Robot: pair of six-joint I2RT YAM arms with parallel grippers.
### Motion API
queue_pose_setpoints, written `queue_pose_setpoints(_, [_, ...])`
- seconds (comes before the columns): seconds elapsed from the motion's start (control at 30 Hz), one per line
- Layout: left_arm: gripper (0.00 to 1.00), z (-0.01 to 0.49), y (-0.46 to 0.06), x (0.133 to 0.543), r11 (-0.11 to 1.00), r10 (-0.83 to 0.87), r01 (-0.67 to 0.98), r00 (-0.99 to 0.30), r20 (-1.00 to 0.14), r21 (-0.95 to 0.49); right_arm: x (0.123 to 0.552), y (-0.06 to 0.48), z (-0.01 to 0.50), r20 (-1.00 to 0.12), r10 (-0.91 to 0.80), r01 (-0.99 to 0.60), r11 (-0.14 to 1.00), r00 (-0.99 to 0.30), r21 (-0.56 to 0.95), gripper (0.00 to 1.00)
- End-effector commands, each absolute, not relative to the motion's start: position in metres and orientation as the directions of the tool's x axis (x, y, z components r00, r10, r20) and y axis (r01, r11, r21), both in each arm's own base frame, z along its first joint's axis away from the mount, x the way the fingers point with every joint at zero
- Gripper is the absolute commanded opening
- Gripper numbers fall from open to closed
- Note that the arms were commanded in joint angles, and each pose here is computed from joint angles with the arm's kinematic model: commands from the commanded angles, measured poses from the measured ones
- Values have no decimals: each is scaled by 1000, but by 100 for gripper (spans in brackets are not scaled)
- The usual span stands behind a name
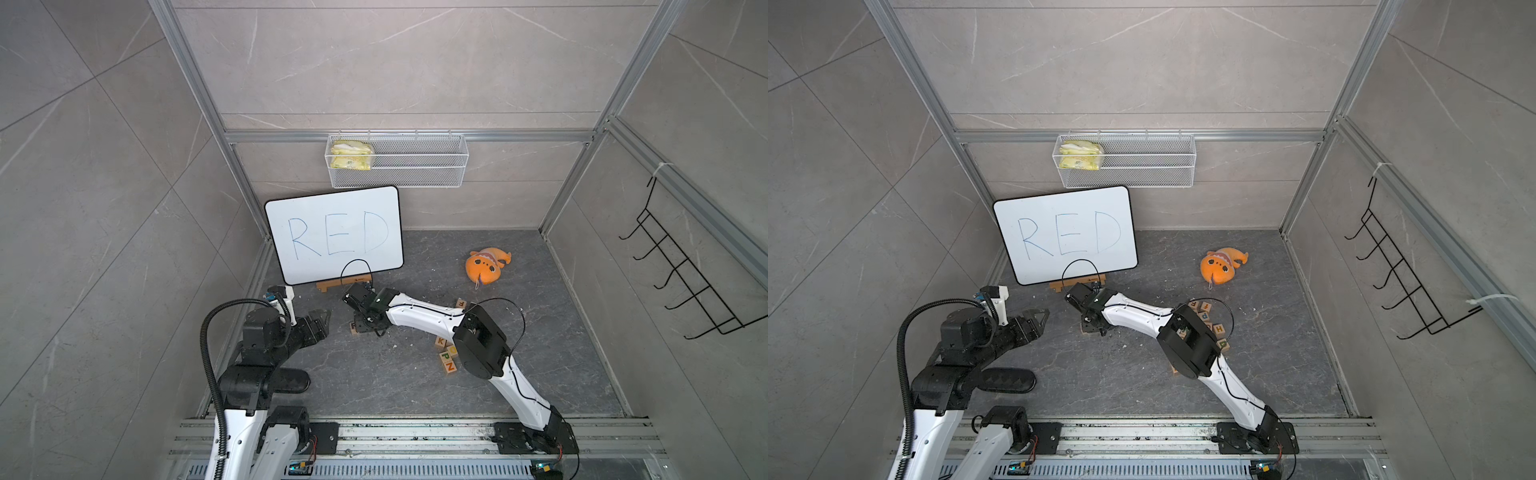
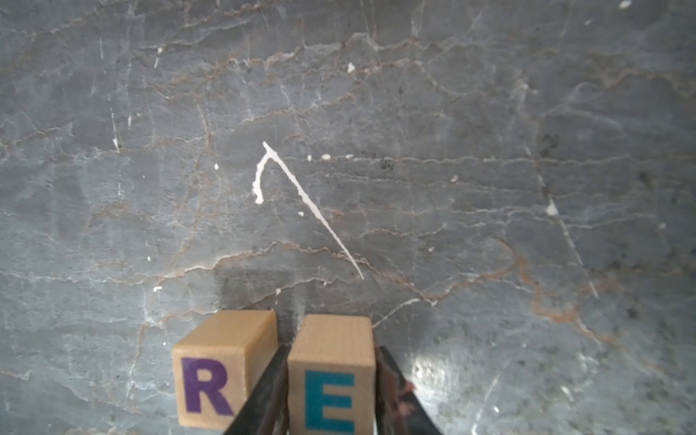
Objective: Assemble the uppercase word "red" with letter blocks
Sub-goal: Place the letter block at the center of the board.
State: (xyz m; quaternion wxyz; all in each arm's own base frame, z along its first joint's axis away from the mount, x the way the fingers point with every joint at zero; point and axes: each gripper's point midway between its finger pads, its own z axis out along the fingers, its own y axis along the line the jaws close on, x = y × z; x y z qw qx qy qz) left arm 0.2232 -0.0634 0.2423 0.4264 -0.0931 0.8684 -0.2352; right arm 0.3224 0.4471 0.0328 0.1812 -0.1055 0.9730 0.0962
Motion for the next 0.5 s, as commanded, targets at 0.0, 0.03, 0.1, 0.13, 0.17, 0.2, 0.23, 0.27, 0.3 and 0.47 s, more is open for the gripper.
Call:
queue_pose_setpoints(0.0, [81,251,-66,227,863,-369,66,-596,-713,-501,320,444,21,-356,-171,-223,968,-919,111,37])
queue_pose_setpoints(0.03, [81,251,-66,227,862,-369,67,-596,-713,-502,320,444,21,-357,-171,-224,968,-918,112,37])
queue_pose_setpoints(0.1, [81,251,-66,227,862,-369,67,-597,-712,-503,320,445,21,-356,-171,-225,967,-919,116,38])
queue_pose_setpoints(0.13, [81,250,-66,227,861,-371,66,-598,-711,-505,320,446,21,-356,-171,-226,967,-919,118,38])
queue_pose_setpoints(0.17, [81,250,-66,227,861,-369,67,-599,-711,-504,320,446,21,-354,-171,-224,967,-919,117,38])
queue_pose_setpoints(0.2, [81,250,-67,228,861,-368,70,-600,-710,-505,320,446,21,-354,-170,-224,968,-920,117,38])
queue_pose_setpoints(0.23, [81,250,-67,227,860,-368,71,-602,-709,-506,321,447,21,-354,-170,-224,967,-919,118,38])
queue_pose_setpoints(0.27, [81,250,-67,227,859,-368,70,-603,-708,-507,321,447,22,-356,-169,-224,967,-919,120,38])
queue_pose_setpoints(0.3, [81,250,-68,228,859,-367,73,-603,-709,-507,321,447,22,-355,-170,-225,967,-919,120,38])
queue_pose_setpoints(0.47, [81,251,-68,227,857,-367,76,-604,-708,-509,322,447,25,-360,-169,-224,968,-918,117,38])
